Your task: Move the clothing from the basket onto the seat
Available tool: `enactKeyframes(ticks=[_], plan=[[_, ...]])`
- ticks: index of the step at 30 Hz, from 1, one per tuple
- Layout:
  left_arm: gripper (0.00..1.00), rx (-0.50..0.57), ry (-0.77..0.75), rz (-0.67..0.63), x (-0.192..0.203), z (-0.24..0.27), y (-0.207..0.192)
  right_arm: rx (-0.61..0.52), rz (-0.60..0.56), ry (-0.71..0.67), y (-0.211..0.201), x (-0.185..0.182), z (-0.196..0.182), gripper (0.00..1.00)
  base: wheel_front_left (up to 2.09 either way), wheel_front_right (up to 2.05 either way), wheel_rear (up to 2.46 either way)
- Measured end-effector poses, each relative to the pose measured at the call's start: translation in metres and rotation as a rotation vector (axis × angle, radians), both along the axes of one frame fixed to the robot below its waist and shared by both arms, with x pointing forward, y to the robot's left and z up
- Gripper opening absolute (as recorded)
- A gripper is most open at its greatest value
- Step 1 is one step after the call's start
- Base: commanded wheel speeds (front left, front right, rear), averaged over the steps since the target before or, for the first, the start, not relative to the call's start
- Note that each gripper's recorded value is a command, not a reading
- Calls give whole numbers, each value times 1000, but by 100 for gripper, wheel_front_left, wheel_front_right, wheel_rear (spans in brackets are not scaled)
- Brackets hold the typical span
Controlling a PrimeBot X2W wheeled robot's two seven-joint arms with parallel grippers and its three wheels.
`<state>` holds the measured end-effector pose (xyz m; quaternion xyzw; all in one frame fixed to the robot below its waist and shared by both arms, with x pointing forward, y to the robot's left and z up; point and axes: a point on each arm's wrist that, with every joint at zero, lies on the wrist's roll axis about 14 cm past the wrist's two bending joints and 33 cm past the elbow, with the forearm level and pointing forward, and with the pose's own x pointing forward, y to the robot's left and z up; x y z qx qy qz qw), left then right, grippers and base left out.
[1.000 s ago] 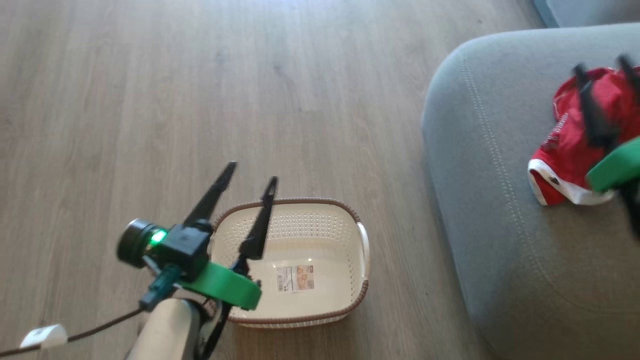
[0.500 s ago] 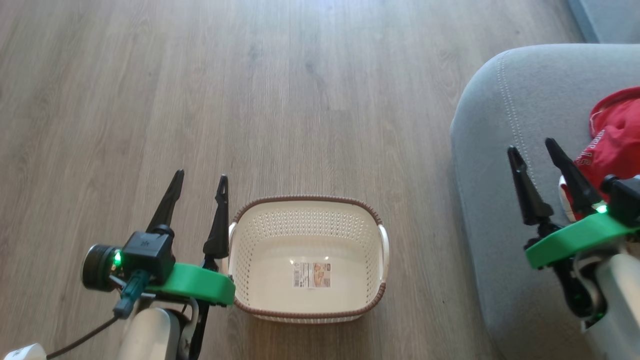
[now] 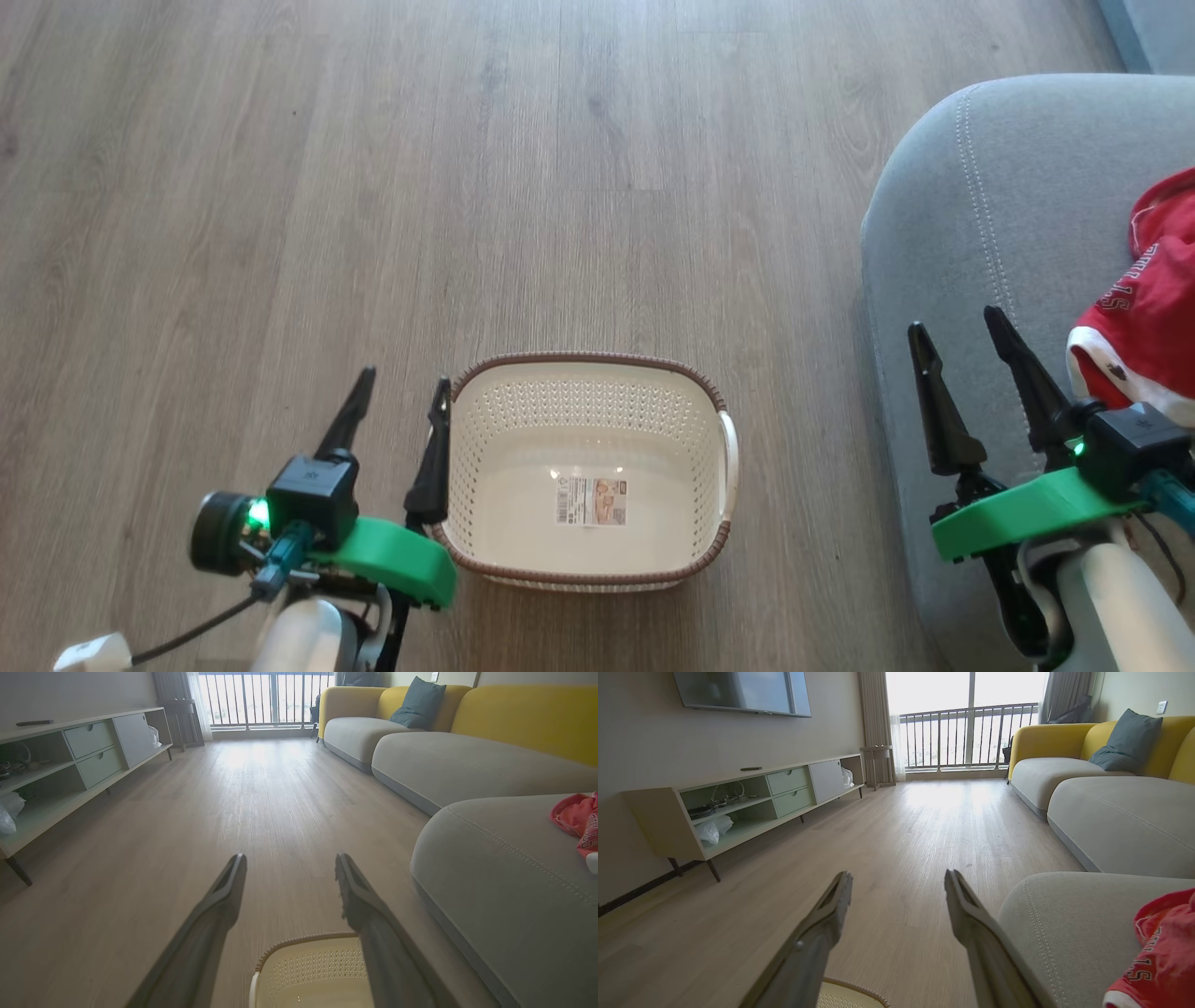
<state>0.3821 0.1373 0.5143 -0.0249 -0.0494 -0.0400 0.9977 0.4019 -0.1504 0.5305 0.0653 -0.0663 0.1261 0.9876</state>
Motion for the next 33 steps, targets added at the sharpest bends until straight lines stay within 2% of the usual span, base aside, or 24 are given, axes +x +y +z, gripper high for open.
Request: enactKeyframes(ticks=[3,7,12,22,33], plan=[[100,-42,35,-27,-2,-10,-4,0,-9,1,0,-2,-1,100,0,0,0],[100,-5,40,-36,-1,-13,-7,3,-22,14,-1,-5,-6,100,0,0,0],[100,12,34,-48,0,-12,-9,0,-39,-27,-6,-3,7,100,0,0,0],[100,8,17,-40,2,-6,-8,4,-47,-32,-7,-2,8,100,0,0,0],[100,-63,-15,-80,4,5,-10,5,-49,-20,-7,-2,4,100,0,0,0]])
